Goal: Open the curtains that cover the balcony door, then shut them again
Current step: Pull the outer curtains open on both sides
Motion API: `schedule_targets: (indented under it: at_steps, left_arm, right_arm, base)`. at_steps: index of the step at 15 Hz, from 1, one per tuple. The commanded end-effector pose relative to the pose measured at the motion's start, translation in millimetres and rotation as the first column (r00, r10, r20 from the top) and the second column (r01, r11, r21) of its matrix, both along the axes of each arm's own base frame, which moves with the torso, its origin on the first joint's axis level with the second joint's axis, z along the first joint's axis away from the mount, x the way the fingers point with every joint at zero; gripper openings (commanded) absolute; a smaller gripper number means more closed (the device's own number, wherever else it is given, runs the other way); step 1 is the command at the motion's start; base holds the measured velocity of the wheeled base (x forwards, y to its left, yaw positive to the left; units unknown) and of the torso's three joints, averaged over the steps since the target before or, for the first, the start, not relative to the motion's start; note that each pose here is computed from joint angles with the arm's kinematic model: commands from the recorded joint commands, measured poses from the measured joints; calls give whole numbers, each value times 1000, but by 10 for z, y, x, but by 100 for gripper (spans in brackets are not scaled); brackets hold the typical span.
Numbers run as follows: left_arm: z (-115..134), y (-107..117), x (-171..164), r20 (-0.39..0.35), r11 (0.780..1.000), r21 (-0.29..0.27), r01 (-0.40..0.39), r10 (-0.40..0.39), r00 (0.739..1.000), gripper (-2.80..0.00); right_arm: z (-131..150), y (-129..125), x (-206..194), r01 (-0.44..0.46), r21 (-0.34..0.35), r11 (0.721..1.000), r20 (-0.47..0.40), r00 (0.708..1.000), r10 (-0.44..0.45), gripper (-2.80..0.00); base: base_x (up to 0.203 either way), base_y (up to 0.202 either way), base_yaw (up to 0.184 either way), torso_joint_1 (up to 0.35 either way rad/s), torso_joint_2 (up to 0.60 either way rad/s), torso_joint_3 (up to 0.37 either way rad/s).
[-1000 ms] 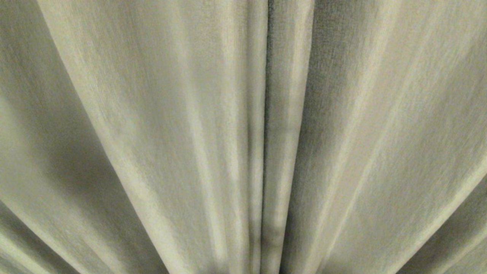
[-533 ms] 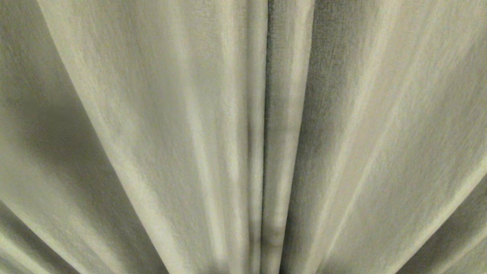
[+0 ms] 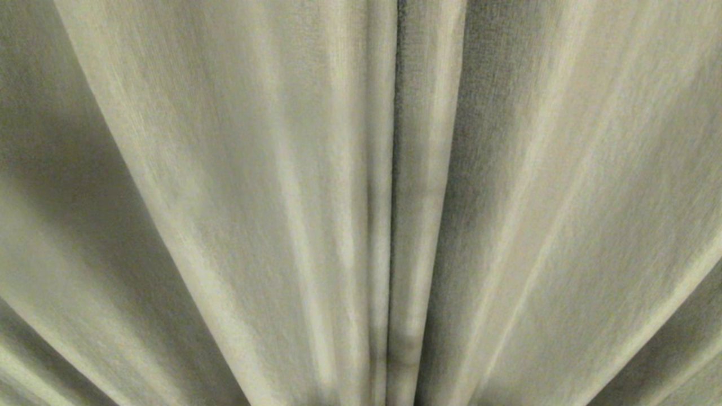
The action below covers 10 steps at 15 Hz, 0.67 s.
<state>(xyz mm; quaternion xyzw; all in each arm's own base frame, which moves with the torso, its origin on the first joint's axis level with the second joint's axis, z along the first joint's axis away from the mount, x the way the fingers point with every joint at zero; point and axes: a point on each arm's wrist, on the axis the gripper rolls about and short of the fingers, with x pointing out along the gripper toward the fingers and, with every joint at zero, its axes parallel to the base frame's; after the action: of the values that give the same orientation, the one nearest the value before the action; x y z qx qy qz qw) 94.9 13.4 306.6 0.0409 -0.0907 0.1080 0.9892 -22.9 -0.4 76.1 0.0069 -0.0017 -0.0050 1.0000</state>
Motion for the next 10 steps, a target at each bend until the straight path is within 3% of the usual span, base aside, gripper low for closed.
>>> schedule_targets:
  at_steps: [1, 6, 10]
  left_arm:
    - [-39, 21, 169, -35, 999, -35, 3, -4, 999, 0]
    - [-22, 85, 602, -23, 995, -95, 15, -17, 1000, 0]
    - [8, 150, 1104, 0, 994, -102, 24, -24, 1000, 0]
  right_arm:
    - [-1, 0, 0, -1, 0, 1000, 0, 1000, 1, -280]
    - [-1, 0, 0, -1, 0, 1000, 0, 1000, 1, -280]
    - [-1, 0, 0, -1, 0, 1000, 0, 1000, 1, -280]
  base:
    - [0, 0, 0, 0, 0, 0]
    - [0, 0, 0, 0, 0, 0]
    - [0, 0, 0, 0, 0, 0]
